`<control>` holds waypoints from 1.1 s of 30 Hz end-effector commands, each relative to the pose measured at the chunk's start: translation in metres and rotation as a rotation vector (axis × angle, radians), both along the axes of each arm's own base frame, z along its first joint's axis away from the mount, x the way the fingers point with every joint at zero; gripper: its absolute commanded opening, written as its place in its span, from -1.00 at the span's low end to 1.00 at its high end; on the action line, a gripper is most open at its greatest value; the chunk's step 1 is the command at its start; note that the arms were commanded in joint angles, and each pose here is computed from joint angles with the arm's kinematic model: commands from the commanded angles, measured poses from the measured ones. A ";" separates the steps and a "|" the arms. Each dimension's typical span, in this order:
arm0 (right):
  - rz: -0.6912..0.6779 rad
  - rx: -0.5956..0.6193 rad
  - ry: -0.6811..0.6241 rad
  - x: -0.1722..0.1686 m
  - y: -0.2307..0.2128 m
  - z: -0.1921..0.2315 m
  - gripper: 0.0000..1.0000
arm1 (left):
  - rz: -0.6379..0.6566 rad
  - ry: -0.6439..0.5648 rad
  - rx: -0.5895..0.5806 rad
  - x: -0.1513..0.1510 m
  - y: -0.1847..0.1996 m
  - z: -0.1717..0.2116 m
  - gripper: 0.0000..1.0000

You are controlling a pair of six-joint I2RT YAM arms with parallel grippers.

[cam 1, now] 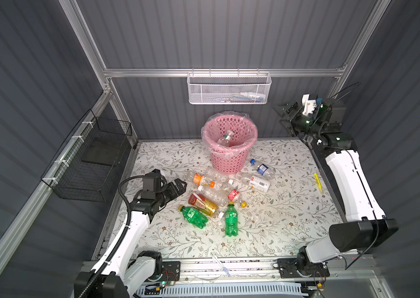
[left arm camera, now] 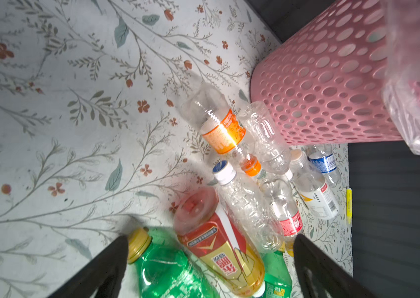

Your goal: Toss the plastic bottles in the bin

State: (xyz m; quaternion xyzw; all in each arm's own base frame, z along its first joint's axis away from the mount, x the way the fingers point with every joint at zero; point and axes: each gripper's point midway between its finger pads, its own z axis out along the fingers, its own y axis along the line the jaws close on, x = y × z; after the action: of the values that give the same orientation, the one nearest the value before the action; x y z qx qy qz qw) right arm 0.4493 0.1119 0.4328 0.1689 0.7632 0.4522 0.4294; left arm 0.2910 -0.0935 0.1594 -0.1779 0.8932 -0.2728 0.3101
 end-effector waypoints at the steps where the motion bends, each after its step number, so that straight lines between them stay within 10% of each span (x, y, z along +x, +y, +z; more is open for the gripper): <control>1: -0.029 -0.008 -0.065 -0.004 -0.009 0.010 0.98 | 0.031 0.104 -0.027 -0.024 0.000 -0.017 1.00; 23: -0.088 -0.274 0.391 -0.059 -0.037 -0.215 0.96 | 0.036 0.349 -0.054 -0.078 -0.031 -0.079 0.94; 33: -0.122 -0.362 0.457 -0.080 -0.052 -0.244 0.95 | -0.029 0.388 -0.026 -0.077 -0.054 -0.101 0.95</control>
State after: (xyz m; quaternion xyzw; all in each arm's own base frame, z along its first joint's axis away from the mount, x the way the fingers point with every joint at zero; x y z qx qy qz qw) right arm 0.3709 0.0650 0.1906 0.2354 0.8937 0.2478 0.2908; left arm 0.2100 -0.1438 0.0604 -0.2188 0.9355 -0.2494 0.1214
